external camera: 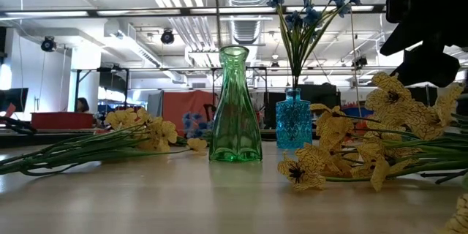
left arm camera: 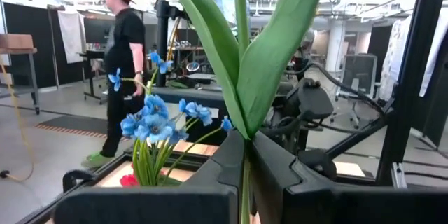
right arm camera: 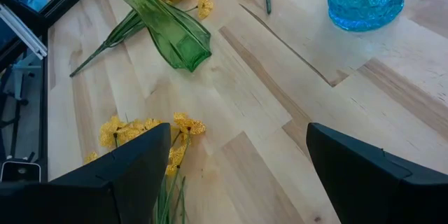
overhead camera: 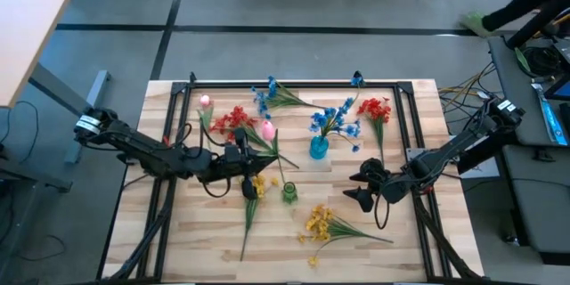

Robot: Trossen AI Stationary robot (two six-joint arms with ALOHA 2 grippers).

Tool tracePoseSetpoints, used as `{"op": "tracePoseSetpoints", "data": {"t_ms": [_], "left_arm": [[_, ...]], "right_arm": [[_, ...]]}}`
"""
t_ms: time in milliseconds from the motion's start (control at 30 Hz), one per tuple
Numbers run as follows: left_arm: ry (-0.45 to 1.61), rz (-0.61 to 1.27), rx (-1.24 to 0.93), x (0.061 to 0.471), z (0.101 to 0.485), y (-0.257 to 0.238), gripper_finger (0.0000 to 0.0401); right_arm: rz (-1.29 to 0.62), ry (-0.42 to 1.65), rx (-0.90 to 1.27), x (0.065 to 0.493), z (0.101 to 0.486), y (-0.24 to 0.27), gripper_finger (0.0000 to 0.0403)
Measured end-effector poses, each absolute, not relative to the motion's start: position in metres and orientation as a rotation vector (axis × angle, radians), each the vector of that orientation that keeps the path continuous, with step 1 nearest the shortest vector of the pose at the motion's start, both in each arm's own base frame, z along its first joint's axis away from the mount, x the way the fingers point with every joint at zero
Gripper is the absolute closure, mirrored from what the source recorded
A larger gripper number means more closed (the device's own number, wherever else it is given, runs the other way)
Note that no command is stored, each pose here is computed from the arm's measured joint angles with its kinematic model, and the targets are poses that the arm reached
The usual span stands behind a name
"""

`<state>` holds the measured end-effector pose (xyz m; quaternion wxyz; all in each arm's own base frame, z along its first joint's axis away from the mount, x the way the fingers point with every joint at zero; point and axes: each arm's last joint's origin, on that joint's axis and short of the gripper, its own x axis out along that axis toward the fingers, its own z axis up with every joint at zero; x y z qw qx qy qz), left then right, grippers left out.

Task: Sort flowers into vase by color
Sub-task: Put the bottom pink tulip into the green flower vase

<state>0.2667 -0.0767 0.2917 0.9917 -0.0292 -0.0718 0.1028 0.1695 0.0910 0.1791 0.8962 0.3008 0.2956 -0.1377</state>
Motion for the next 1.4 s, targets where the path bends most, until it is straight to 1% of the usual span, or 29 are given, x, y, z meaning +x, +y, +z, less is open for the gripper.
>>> {"op": "tracePoseSetpoints", "data": {"t_ms": [267, 567, 867, 1133, 1267, 1400], "left_arm": [[-0.115, 0.202, -0.081, 0.27, 0.281, -0.078, 0.0401], [-0.153, 0.165, -0.055, 0.275, 0.298, -0.083, 0.0401], [-0.145, 0.16, -0.077, 0.275, 0.297, -0.084, 0.0401], [-0.092, 0.161, -0.051, 0.291, 0.275, -0.089, 0.0401], [-0.081, 0.159, -0.047, 0.298, 0.272, -0.093, 0.0401], [-0.071, 0.161, -0.05, 0.302, 0.271, -0.094, 0.0384]], "right_arm": [[-0.286, 0.612, 0.623, 0.17, 0.179, 0.091, 0.0078], [-0.287, 0.612, 0.626, 0.17, 0.179, 0.091, 0.0078], [-0.287, 0.612, 0.625, 0.17, 0.179, 0.091, 0.0078], [-0.287, 0.612, 0.624, 0.17, 0.179, 0.091, 0.0078], [-0.286, 0.613, 0.623, 0.17, 0.179, 0.091, 0.0078], [-0.286, 0.612, 0.623, 0.17, 0.179, 0.091, 0.0078]]}}
